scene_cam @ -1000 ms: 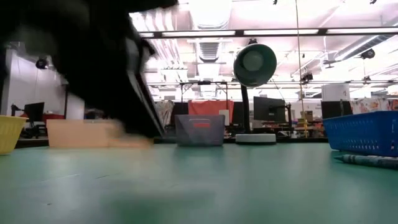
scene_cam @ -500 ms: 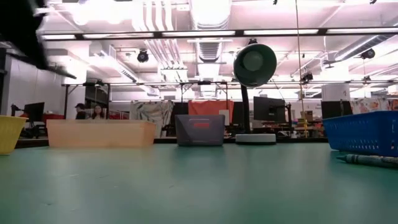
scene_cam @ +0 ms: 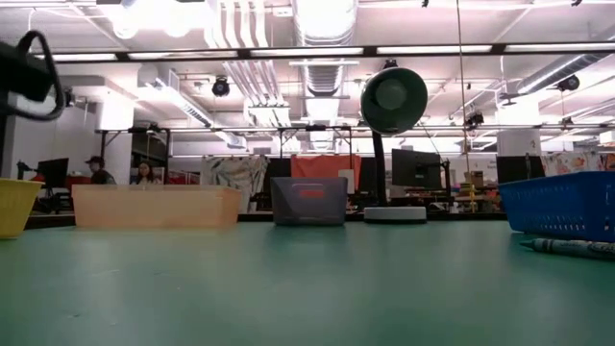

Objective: Sort crayons
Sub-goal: Put the blue crayon into the yellow bin, then put the green crayon into the orange bin

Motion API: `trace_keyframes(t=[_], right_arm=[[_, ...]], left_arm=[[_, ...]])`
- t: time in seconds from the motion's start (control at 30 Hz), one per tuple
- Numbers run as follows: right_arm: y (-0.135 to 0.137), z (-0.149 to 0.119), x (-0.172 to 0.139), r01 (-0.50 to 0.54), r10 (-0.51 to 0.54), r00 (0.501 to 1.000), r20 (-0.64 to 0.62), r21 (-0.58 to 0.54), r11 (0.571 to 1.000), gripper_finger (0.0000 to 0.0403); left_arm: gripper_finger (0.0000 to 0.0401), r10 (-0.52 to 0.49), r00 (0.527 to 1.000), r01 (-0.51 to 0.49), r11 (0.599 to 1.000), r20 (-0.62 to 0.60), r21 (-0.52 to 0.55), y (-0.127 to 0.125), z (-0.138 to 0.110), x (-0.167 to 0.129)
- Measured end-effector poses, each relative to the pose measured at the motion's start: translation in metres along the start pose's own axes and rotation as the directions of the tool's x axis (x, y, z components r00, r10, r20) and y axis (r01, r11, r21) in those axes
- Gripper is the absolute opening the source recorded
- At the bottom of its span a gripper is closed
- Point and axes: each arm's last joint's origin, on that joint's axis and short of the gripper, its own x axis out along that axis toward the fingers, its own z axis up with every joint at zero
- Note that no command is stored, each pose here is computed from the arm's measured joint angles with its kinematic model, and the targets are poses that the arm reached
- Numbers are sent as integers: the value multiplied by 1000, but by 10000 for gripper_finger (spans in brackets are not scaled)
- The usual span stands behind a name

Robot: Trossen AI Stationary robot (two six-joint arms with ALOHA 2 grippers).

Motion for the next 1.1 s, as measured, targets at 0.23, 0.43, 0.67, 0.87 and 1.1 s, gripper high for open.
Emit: trace_keyframes(t=[0.23, 0.43, 0.67, 0.87, 1.1], right_arm=[[1, 2, 0, -12, 11, 1000, 14, 4, 1000, 68], [1, 2, 0, -12, 11, 1000, 14, 1, 1000, 68], [1, 2, 0, -12, 12, 1000, 14, 1, 1000, 68], [1, 2, 0, -13, 13, 1000, 15, 3, 1000, 68], [2, 3, 0, -21, 21, 999, 26, 14, 1000, 68]], left_arm=[[1, -1, 1000, 1, 1000, -28, -7, -2, -3, 11], [1, -8, 1000, 8, 1000, -27, -3, -2, -3, 11], [14, -12, 1000, 12, 1000, -24, 4, -2, -4, 11], [42, -13, 1000, 13, 1000, -21, 8, -2, -6, 11], [54, -20, 1000, 20, 1000, -12, 21, -3, -9, 9]])
